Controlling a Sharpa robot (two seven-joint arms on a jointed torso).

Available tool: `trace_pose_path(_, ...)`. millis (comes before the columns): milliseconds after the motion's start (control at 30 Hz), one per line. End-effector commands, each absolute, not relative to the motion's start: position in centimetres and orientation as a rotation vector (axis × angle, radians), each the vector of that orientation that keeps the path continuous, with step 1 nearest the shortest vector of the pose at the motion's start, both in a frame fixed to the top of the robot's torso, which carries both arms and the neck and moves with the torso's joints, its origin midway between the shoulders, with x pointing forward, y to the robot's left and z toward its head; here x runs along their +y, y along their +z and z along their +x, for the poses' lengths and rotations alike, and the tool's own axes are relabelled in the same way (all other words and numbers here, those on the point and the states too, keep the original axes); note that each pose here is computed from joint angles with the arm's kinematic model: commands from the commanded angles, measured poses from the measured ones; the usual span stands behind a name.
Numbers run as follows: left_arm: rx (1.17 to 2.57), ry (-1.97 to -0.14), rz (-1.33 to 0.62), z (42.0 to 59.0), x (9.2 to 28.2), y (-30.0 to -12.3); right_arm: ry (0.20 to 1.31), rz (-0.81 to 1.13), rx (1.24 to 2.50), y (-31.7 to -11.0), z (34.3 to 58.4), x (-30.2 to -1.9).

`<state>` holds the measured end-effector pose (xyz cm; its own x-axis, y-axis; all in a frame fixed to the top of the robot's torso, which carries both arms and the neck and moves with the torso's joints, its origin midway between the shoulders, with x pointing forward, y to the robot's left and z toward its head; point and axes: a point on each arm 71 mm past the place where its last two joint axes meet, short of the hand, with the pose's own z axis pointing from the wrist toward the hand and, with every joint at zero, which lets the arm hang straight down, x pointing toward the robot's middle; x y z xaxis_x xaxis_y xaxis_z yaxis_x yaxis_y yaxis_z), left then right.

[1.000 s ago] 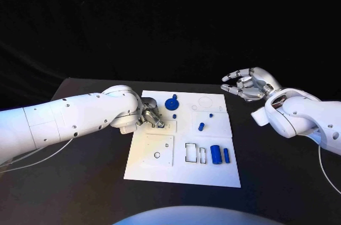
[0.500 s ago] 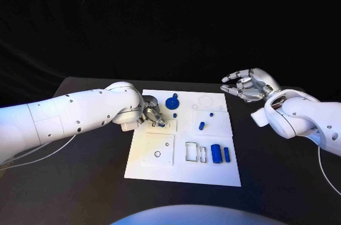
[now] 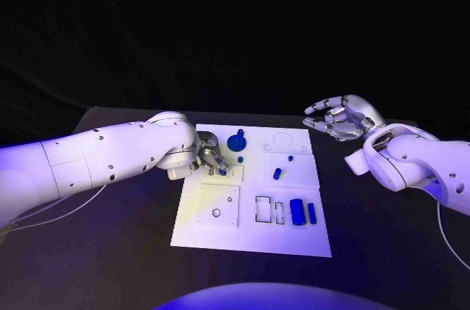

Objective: Assemble the parts on the task board

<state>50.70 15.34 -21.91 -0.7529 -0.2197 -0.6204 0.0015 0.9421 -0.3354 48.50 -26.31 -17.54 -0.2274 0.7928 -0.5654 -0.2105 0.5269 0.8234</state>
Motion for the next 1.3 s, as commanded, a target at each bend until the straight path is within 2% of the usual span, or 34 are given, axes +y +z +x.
trace_pose_path(33,2.414,-0.414,-0.109,50.36,14.73,-22.30,1.017,0.502,1.531,-17.56,48.41,-26.14)
trace_pose_path(600,2.396,-0.391,-0.051,50.38,14.16,-22.18,1.019,0.498,1.536,-17.68,48.32,-26.03)
trace_pose_path(1300,2.398,-0.373,-0.025,50.41,14.36,-22.21,1.018,0.498,1.532,-17.68,48.37,-26.05)
